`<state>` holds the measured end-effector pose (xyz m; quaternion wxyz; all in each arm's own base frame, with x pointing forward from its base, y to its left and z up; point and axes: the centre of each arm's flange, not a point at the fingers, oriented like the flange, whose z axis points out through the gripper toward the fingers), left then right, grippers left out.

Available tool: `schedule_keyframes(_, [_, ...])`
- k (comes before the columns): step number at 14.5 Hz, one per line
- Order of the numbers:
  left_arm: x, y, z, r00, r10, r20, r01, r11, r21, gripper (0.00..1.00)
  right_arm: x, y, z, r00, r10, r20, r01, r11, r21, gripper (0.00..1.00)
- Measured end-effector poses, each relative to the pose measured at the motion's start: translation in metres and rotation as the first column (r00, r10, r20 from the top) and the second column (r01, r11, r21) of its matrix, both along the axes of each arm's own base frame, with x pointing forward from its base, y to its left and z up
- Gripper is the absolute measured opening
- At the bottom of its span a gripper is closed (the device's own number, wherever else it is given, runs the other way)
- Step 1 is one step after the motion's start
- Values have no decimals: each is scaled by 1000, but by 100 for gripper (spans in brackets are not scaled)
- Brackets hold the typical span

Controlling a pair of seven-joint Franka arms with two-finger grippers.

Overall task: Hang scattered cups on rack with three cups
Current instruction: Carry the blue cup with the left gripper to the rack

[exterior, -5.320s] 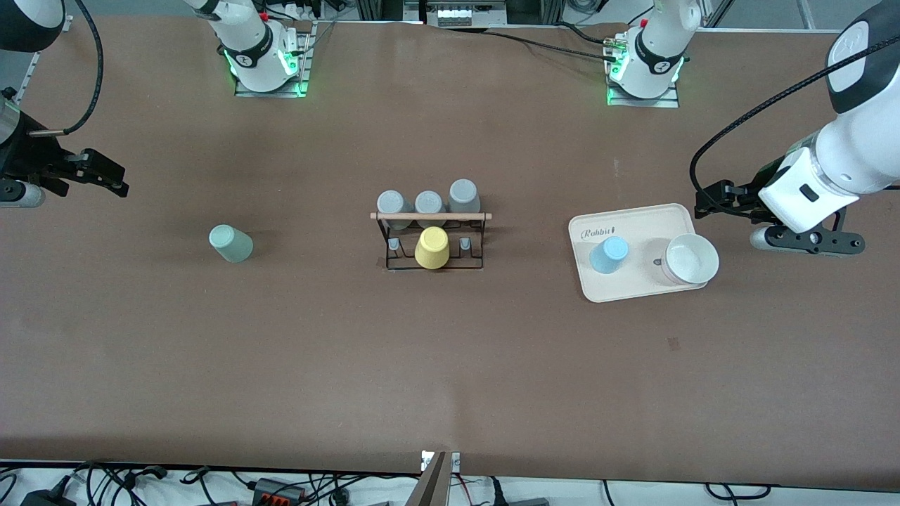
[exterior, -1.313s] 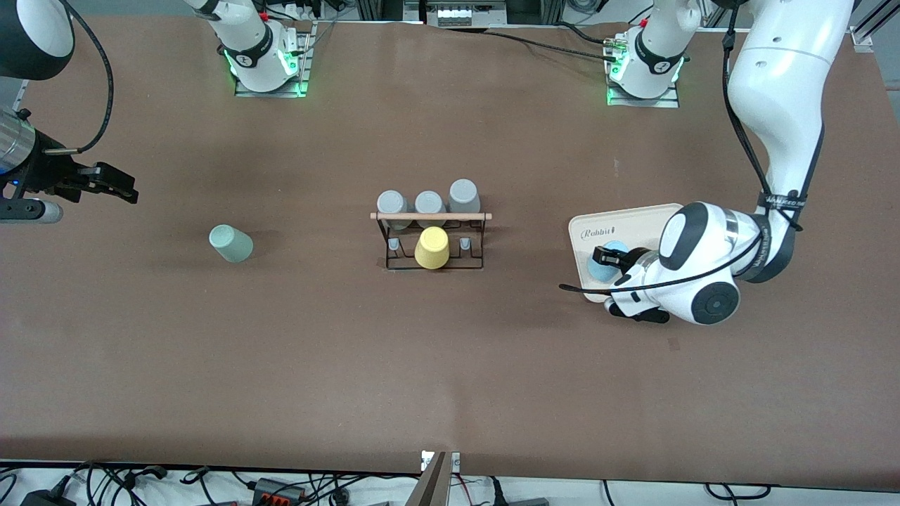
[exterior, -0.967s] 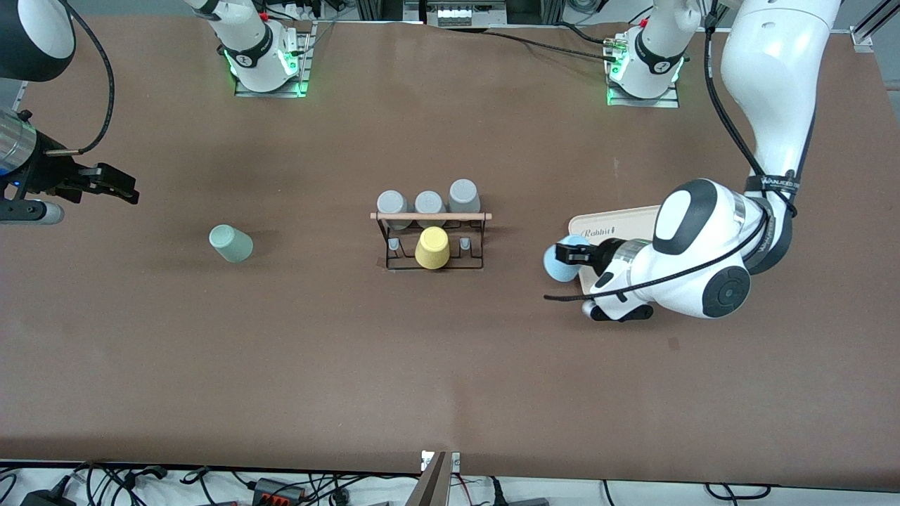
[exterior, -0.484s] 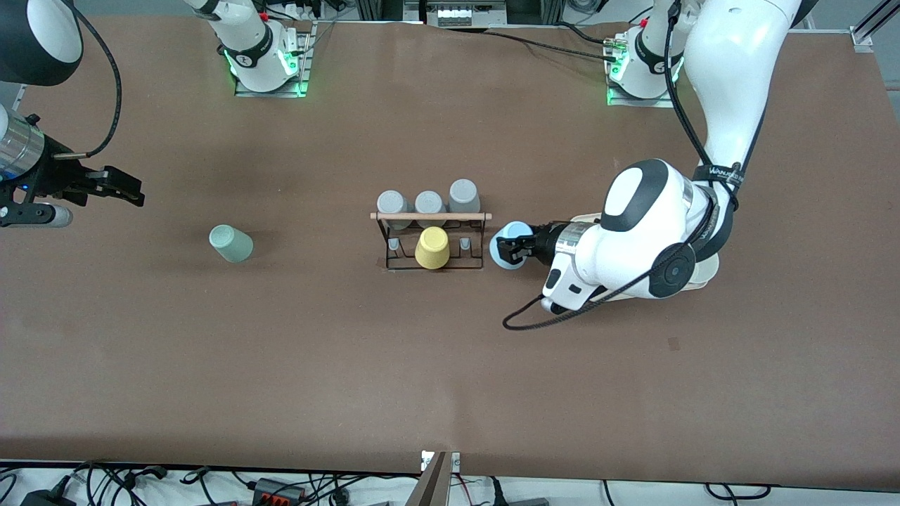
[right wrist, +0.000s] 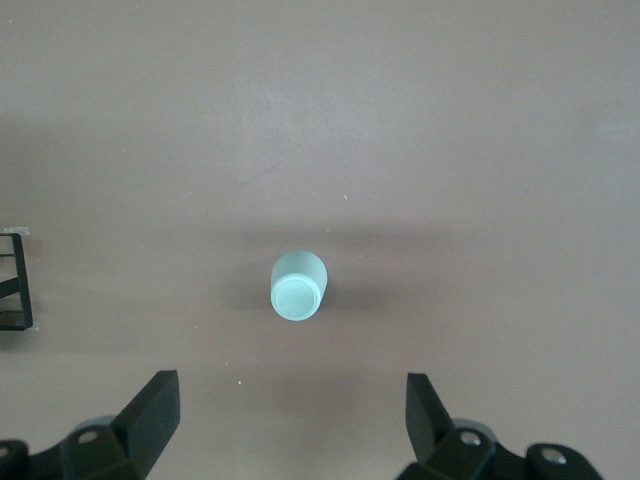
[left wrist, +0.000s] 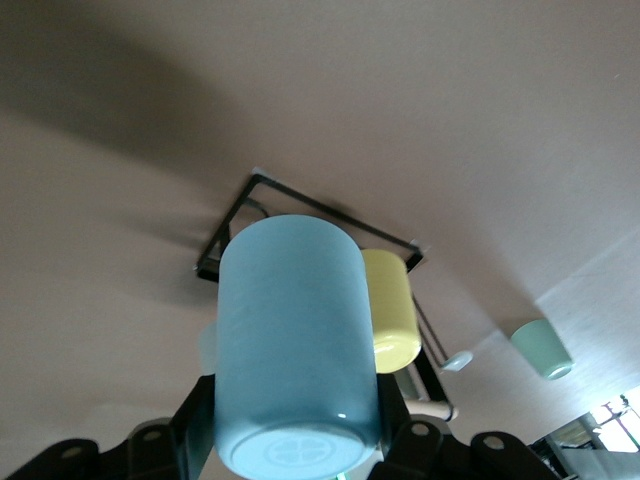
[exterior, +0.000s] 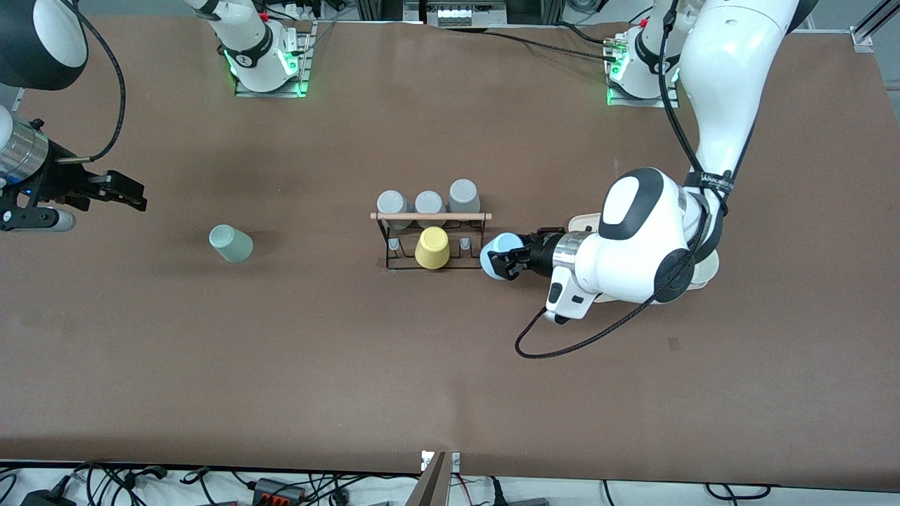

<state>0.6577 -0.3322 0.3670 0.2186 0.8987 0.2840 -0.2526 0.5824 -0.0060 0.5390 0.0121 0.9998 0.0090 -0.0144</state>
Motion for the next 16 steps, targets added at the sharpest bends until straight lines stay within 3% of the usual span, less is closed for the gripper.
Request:
schedule_keyframes(4, [-10, -28, -3, 1000, 16, -8, -16, 1000, -10, 67, 2, 6, 10, 1000, 10, 21, -10, 1000, 0, 100])
schedule_keyframes(11, [-18, -41, -14, 1000, -15, -18, 15, 1000, 10, 67, 10, 6, -14, 1000, 9, -20, -9, 1000, -1, 100])
schedule_keyframes(16, [-29, -53, -25, 997, -65, -31, 66, 998, 19, 67, 11, 5, -14, 1000, 9, -19, -9, 1000, -1, 100])
